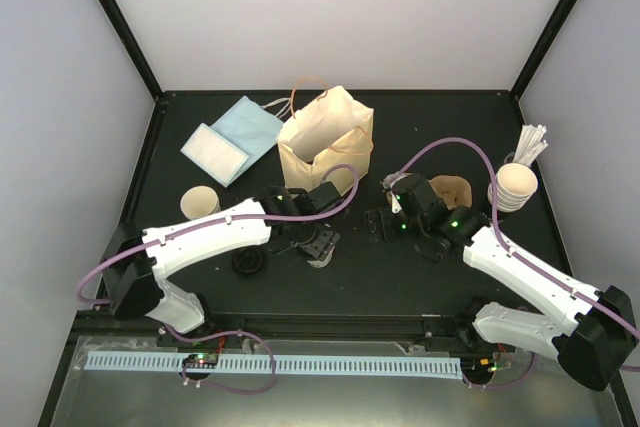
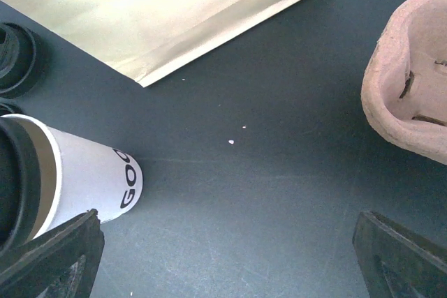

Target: Pack the takeout coffee

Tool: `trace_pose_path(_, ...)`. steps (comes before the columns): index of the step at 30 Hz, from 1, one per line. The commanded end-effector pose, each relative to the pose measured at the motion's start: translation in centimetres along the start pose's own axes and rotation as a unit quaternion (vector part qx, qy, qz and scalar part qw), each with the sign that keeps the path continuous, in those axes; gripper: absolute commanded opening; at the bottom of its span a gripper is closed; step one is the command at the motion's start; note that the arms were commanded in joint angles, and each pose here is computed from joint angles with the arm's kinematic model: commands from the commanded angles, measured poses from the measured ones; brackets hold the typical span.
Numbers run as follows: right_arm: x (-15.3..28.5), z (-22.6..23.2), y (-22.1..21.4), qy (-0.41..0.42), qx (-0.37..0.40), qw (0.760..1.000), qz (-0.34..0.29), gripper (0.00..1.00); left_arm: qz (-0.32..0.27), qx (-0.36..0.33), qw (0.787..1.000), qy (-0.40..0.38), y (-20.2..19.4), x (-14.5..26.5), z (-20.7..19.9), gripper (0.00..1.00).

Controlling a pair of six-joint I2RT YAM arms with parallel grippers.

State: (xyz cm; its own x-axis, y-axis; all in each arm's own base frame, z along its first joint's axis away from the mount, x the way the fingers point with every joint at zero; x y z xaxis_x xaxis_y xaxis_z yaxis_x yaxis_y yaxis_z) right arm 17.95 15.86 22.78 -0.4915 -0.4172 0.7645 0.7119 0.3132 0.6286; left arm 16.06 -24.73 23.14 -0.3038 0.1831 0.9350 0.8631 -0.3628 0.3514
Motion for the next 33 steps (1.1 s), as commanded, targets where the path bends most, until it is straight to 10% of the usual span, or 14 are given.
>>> trace_pose_path(1, 0.5, 0.0, 0.2, 0.003, 0.005, 1.0, -0.01, 1.0, 0.0, -0.007, 1.0, 0.013, 0.4, -0.5, -0.3, 0.57)
trace_pose_path(33, 0.2, 0.2, 0.0, 0.018, 0.005, 1.0, -0.006, 1.0, -0.04, -0.014, 0.999, -0.006, 0.8, 0.1, -0.5, 0.57)
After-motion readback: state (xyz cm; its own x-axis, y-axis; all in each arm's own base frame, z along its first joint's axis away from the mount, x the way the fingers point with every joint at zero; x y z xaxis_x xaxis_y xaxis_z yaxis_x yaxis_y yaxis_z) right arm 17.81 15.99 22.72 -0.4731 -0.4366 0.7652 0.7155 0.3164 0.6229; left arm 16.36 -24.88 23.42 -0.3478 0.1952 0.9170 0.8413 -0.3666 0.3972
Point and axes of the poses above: each gripper's point midway between its finger pads, its own x axis back along the fingers, its own z axis along the line the jaws close on, y = z × x, the point moved 10 cm from there along x, back along the fingers, and after that the axes turned 10 degrees about x, right-handed, at the moved point
